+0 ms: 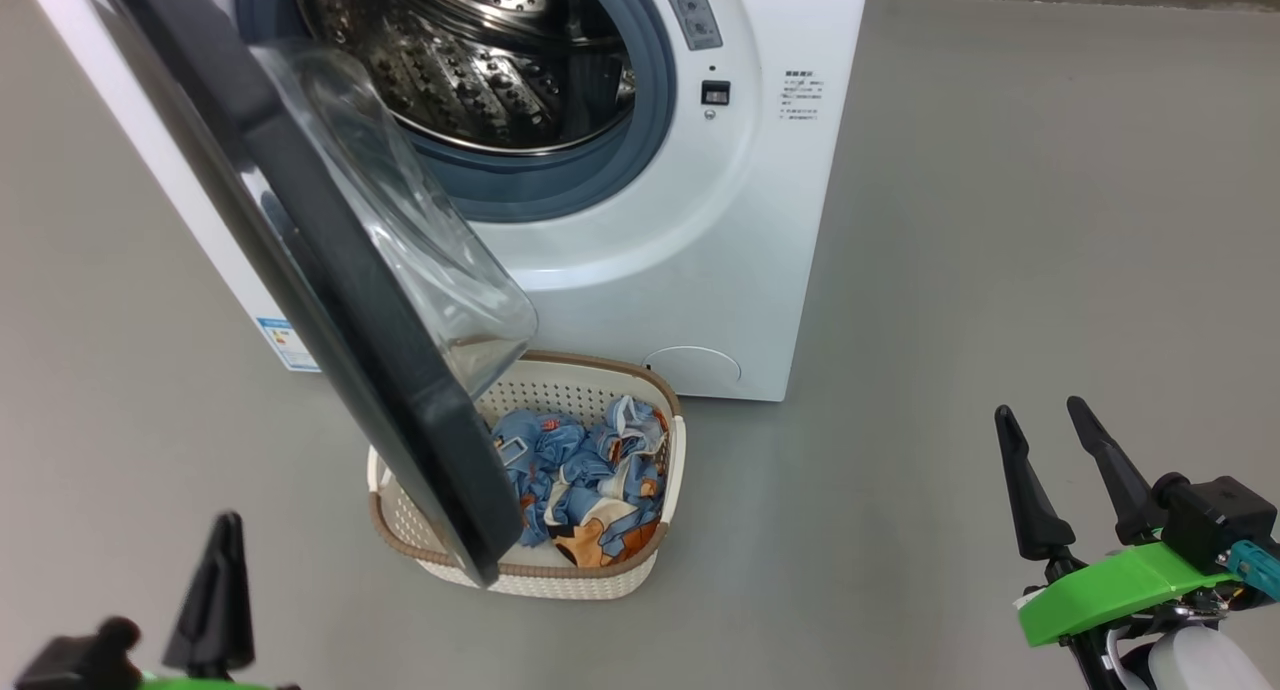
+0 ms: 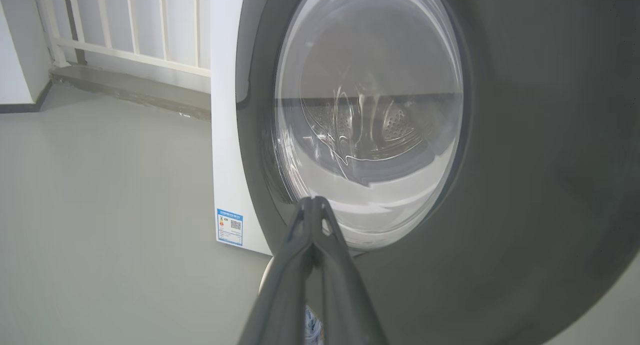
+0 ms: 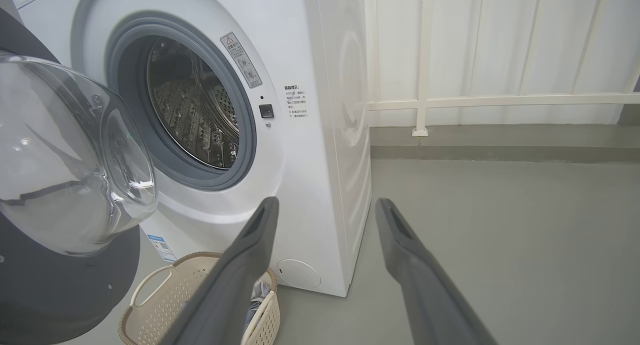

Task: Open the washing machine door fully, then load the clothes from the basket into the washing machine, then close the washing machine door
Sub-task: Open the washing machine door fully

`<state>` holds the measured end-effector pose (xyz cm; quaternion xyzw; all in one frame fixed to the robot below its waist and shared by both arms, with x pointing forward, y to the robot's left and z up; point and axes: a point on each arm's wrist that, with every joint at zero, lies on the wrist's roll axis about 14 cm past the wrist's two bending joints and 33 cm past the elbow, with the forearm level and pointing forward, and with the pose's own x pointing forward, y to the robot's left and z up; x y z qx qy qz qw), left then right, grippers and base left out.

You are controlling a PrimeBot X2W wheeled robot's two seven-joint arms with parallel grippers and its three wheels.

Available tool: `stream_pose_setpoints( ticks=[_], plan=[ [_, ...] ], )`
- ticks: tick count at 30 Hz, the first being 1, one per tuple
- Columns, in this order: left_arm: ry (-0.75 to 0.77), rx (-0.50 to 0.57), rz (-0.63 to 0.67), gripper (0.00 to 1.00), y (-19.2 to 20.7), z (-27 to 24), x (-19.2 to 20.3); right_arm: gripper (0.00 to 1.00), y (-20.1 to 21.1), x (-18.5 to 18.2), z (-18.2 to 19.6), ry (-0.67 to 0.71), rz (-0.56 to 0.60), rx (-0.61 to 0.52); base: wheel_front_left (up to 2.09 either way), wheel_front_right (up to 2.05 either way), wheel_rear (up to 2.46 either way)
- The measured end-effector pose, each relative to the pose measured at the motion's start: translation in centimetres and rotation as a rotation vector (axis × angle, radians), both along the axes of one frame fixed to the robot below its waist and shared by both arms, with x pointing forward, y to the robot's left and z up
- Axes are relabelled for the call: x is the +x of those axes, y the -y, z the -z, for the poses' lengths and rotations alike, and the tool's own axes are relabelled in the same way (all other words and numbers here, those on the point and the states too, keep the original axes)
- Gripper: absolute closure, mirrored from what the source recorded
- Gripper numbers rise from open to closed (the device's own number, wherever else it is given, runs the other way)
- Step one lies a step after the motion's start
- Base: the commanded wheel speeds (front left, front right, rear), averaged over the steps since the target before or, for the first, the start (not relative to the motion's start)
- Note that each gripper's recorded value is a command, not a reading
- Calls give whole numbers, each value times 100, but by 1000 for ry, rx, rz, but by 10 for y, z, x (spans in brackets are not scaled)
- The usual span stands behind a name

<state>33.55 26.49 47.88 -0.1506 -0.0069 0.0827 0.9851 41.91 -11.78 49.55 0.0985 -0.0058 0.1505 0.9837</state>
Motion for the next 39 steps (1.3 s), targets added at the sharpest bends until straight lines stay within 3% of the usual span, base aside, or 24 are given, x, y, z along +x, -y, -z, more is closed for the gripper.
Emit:
stream_pose_setpoints(
  ticks=[8, 14, 17, 28, 39],
  plan=[
    [263, 21, -16, 100, -5, -83, 12, 0, -2, -2, 1, -2, -6, -2, 0, 0, 0],
    [490, 46, 77, 100, 31, -155, 10, 0, -1, -1, 2, -1, -4, -7, 0, 0, 0],
    [517, 38, 140, 100, 52, -167, 11, 0, 1, -1, 3, -2, 0, -9, 0, 0, 0],
    [386, -85, 427, 100, 143, -140, 26, 0, 10, 0, 9, -15, 27, -10, 0, 0, 0],
    [190, -154, 490, 100, 168, -75, 39, 0, 16, 0, 11, -21, 48, -12, 0, 0, 0]
  ],
)
